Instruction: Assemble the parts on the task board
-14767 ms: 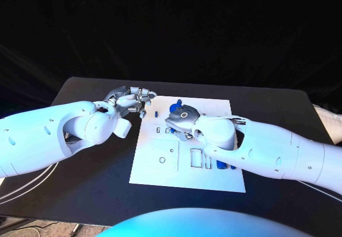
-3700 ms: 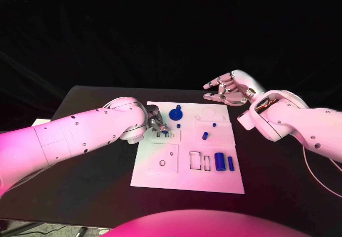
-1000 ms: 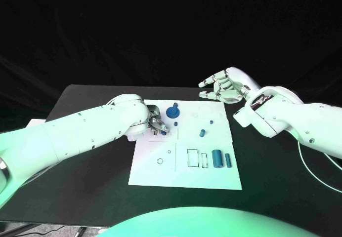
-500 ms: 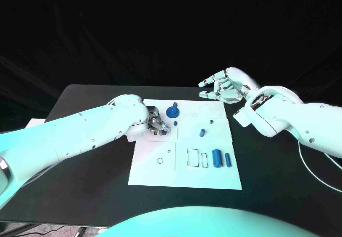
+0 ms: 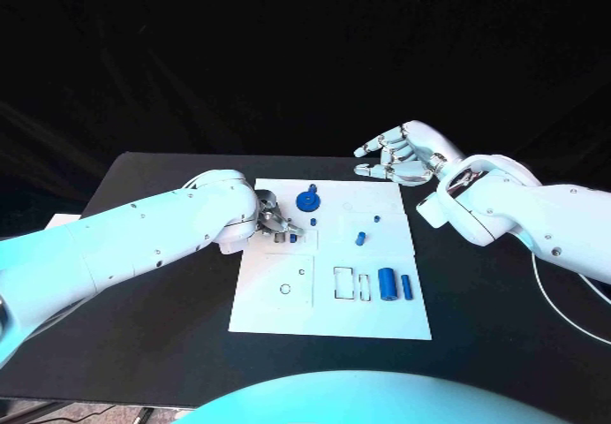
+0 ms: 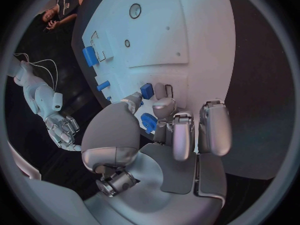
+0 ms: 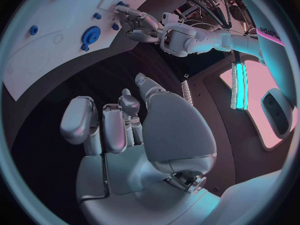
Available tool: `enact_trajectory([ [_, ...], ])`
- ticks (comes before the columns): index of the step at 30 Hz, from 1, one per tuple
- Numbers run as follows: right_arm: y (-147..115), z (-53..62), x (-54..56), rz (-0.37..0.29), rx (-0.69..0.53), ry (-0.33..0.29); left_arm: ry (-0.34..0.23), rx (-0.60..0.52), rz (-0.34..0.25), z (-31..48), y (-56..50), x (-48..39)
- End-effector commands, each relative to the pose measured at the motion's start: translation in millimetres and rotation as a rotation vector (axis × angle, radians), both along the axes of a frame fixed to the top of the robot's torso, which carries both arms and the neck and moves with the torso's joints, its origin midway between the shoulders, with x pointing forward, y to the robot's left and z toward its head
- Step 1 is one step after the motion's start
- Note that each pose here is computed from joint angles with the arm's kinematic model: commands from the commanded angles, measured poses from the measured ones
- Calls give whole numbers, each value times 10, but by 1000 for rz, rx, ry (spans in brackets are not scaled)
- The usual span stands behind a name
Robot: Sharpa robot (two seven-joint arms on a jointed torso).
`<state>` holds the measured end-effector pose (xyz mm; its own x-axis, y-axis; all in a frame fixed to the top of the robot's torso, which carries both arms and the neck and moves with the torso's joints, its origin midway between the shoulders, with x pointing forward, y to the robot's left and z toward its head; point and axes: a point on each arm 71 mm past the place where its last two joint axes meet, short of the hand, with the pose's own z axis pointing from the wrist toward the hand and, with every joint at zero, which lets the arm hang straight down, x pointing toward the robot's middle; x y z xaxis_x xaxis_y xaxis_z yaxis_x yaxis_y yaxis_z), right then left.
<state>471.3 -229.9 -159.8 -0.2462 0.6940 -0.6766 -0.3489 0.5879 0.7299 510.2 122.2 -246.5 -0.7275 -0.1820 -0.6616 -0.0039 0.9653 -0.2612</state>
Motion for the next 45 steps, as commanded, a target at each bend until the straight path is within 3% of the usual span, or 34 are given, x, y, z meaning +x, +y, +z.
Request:
enact_trajectory([
  [1, 3, -6, -1, 8, -4, 3, -11, -13, 10, 45, 6, -11],
  [6, -9, -12, 8, 4, -5, 3, -21, -74, 25, 208, 31, 1],
  [12, -41, -34, 31, -10, -7, 5, -44, -128, 32, 514, 107, 80],
  [17, -64, -55, 49, -19, -10, 9, -31, -91, 25, 713, 245, 217],
  [21, -71, -60, 52, -22, -10, 11, -30, -53, 42, 767, 347, 358],
  [27, -73, -64, 55, -26, -11, 12, -19, 1, 65, 705, 412, 575],
  [32, -61, -66, 57, -24, -10, 12, -8, 35, 65, 616, 395, 657],
  [45, -36, -74, 58, -18, -8, 15, 19, 46, 58, 392, 292, 707],
])
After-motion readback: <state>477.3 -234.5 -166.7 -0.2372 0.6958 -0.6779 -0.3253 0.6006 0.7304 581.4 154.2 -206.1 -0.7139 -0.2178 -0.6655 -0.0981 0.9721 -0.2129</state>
